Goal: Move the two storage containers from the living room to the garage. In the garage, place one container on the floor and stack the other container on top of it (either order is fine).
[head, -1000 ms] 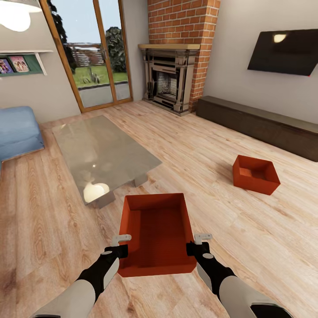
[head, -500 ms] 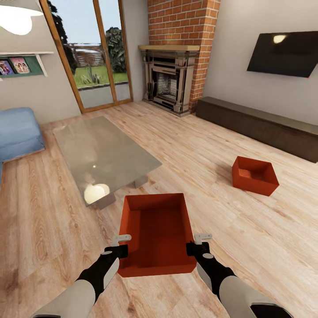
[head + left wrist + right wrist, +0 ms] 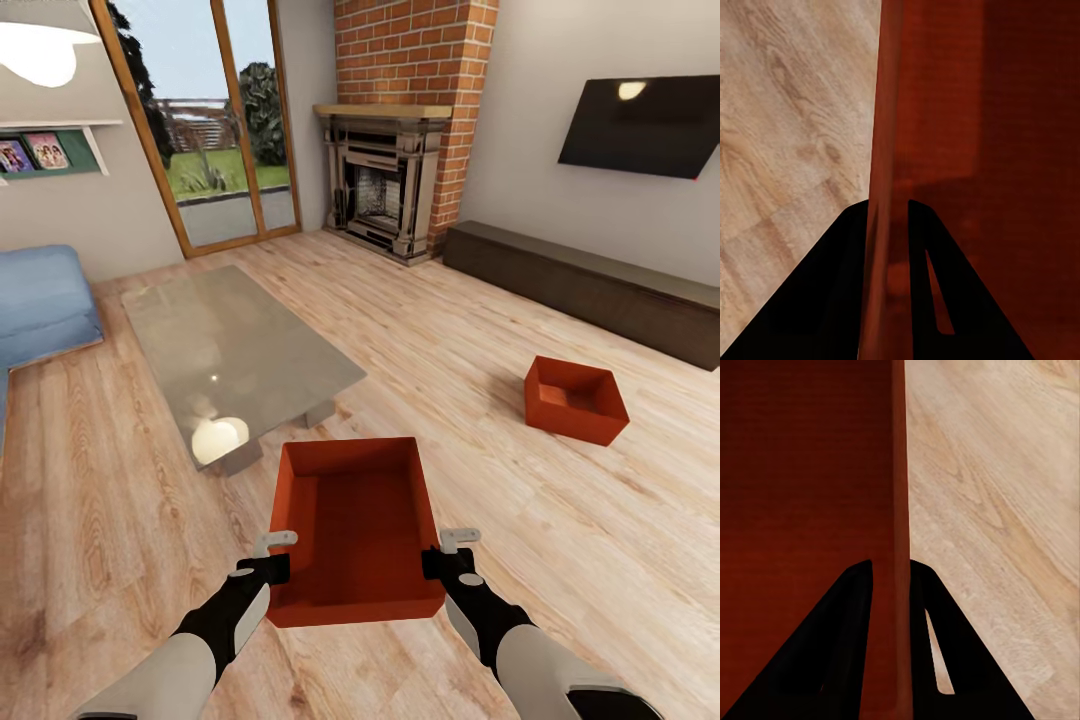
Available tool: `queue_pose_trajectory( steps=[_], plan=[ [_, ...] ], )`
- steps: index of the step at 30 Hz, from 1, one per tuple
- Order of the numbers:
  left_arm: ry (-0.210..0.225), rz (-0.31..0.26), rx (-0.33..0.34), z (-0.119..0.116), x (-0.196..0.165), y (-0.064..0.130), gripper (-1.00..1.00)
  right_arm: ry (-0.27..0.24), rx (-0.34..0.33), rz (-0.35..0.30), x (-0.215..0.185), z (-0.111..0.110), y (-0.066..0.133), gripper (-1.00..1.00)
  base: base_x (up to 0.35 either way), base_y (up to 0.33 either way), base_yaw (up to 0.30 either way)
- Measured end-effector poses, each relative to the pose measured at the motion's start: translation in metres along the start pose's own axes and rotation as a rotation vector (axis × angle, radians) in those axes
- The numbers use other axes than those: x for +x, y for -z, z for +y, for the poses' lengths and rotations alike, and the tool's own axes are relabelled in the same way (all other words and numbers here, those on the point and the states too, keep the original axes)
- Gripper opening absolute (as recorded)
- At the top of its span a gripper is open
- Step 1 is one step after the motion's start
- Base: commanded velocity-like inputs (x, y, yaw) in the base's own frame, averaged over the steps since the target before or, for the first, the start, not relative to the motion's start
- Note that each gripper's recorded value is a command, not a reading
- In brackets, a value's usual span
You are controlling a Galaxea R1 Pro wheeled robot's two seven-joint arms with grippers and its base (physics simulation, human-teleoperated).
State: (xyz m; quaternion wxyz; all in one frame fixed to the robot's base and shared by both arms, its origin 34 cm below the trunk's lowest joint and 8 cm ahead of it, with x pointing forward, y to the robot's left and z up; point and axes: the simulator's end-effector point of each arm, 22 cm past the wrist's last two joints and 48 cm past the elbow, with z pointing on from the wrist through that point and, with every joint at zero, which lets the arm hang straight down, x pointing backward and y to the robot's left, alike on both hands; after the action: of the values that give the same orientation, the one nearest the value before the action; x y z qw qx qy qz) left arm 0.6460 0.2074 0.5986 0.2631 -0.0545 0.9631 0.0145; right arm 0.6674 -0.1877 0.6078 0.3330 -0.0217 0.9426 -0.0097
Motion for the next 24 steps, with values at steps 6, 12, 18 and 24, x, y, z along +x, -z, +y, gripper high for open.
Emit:
queue_pose_trajectory(
  steps=[6,12,18,24],
  plan=[
    [0.0,0.0,0.0,0.0,-0.003,0.007,-1.0,0.0,0.0,0.0,-0.004,0.0,0.007,-1.0,0.0,0.0,0.0],
    [0.0,0.0,0.0,0.0,-0.007,0.015,-1.0,0.0,0.0,0.0,-0.009,0.0,0.013,-1.0,0.0,0.0,0.0],
    [0.0,0.001,0.0,0.0,-0.009,0.022,-1.0,0.0,0.0,0.001,-0.012,-0.001,0.02,-1.0,0.0,0.0,0.0],
    [0.0,0.001,0.0,0.0,-0.012,0.028,-1.0,0.0,0.0,0.001,-0.016,-0.001,0.026,-1.0,0.0,0.0,0.0]
  ],
)
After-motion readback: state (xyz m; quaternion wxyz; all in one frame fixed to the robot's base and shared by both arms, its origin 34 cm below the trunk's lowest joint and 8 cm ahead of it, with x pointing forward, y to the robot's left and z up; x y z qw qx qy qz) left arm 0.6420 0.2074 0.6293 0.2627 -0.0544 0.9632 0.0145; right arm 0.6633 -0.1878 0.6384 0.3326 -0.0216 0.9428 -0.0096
